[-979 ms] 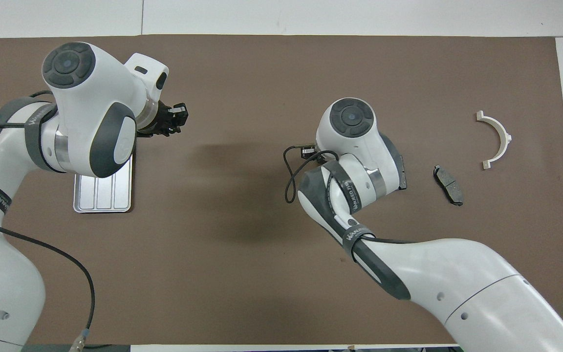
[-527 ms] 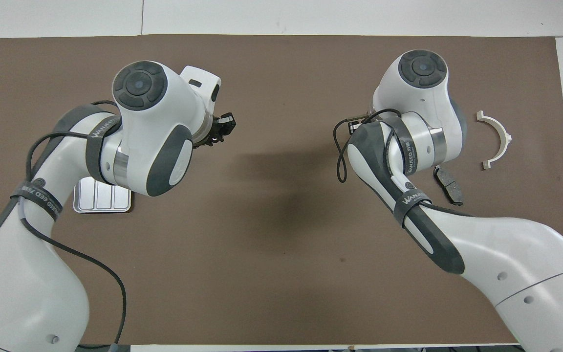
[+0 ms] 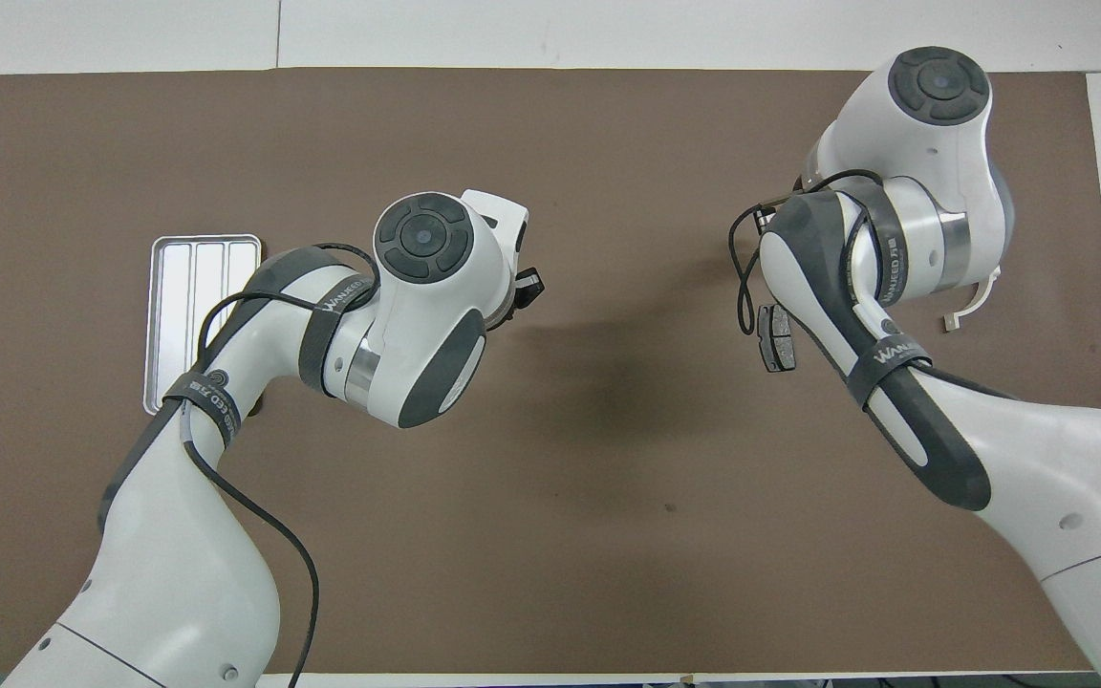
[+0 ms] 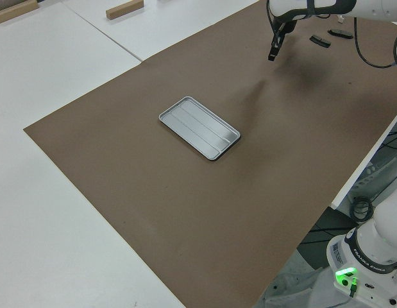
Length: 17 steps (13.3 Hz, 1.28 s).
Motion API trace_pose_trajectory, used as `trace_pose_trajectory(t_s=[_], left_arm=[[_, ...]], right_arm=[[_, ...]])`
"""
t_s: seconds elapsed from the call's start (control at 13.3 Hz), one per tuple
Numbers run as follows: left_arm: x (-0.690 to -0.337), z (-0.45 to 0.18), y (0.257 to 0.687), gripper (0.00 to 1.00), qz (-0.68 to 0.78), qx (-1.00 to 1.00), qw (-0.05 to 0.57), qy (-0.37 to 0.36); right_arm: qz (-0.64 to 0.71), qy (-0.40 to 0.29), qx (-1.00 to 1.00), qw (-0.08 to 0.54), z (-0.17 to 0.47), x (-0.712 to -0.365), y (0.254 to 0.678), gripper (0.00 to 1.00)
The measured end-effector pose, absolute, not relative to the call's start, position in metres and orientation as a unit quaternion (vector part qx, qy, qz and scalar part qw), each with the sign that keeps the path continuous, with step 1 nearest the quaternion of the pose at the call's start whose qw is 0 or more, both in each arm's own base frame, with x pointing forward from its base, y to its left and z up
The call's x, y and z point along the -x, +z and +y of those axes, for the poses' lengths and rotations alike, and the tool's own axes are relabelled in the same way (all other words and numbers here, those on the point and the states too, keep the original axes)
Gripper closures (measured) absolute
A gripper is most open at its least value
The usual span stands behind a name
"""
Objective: Place bearing gear from tray to pile
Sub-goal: 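Place the bearing with the right gripper while the left gripper drops its bearing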
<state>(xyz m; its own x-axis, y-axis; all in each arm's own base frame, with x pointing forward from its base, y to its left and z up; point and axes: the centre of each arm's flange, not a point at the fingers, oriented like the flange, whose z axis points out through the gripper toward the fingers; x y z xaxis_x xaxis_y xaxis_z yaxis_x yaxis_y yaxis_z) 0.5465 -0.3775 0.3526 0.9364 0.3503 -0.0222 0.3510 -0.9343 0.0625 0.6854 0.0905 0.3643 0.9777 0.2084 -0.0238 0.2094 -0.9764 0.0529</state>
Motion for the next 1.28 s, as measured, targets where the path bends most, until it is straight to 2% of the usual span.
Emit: trace_pose_trajectory(t_s=[0.38, 1.28], left_arm=[[-0.519, -0.396, 0.323, 0.76, 0.186, -0.982, 0.035, -0.003], [-0.509, -0.388, 0.296, 0.76, 0.191, -0.980, 0.054, 0.019]], right_arm=[[0.136, -0.006, -0.990, 0.026, 0.038, -0.692, 0.364, 0.70], [0.157, 0.000, -0.988, 0.009, -0.024, -0.685, 0.328, 0.70]])
